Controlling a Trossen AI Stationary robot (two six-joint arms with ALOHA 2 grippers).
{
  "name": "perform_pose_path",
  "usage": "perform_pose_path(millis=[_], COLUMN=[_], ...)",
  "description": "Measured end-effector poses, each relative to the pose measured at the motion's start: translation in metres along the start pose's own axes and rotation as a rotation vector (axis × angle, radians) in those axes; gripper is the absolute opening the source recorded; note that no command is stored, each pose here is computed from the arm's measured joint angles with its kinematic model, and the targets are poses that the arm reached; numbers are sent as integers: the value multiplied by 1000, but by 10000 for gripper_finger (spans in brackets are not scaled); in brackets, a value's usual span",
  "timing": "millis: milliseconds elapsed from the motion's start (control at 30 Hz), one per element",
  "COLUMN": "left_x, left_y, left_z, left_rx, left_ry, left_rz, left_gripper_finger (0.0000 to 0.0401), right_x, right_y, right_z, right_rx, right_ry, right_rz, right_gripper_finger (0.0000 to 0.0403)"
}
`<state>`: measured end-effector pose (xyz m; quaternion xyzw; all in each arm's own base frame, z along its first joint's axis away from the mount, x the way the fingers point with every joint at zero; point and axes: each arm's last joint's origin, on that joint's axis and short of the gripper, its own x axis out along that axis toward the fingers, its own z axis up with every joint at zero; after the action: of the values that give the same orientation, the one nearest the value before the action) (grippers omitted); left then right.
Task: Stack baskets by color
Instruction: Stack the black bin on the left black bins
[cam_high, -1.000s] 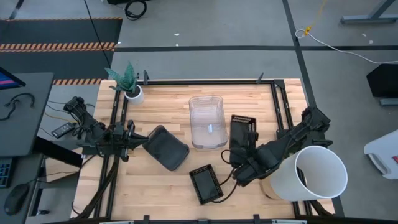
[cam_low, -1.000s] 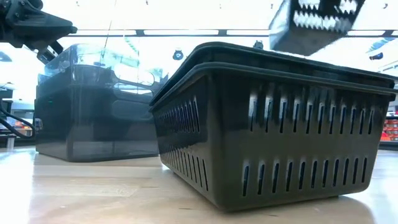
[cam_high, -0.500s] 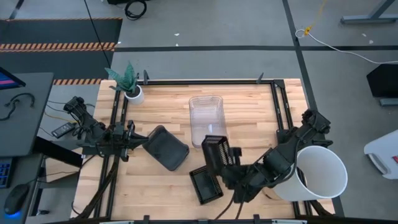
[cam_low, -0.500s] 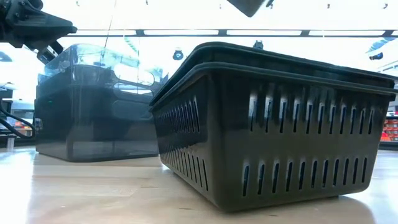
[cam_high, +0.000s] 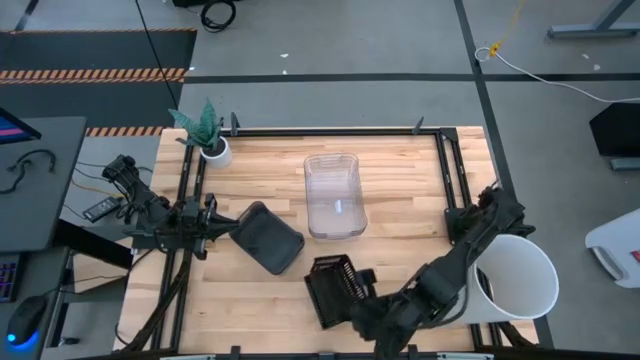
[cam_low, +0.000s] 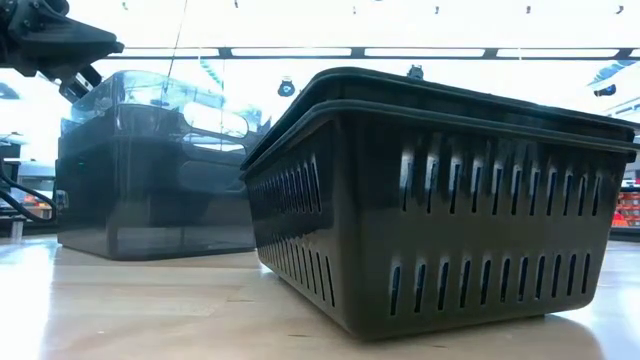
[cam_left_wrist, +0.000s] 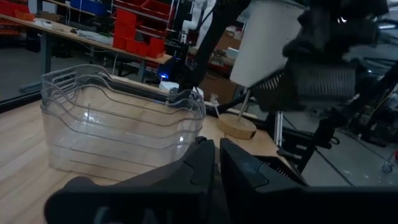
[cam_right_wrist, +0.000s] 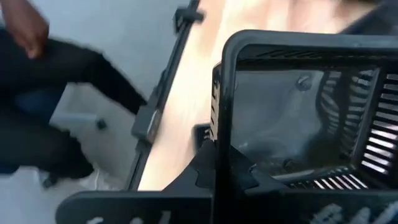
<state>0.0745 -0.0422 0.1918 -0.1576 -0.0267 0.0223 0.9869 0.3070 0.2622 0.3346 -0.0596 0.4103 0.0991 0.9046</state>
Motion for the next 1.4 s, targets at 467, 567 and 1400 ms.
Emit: perform_pose_path(millis=[467,567,1400], left_x=[0,0,0], left_y=[0,0,0], left_z=[0,0,0], left_rx=[2,3,2], left_ry=[0,0,1], left_rz=[0,0,0], left_gripper_finger=[36,31,32], right_x=[94,103,139], right_y=[-13,-19,-32], right_z=[-15,-17,-30], right_rx=[-3,-3,36], right_ry=[259,297,404], right_rz=[144,146,129], right_gripper_finger=[4,4,107])
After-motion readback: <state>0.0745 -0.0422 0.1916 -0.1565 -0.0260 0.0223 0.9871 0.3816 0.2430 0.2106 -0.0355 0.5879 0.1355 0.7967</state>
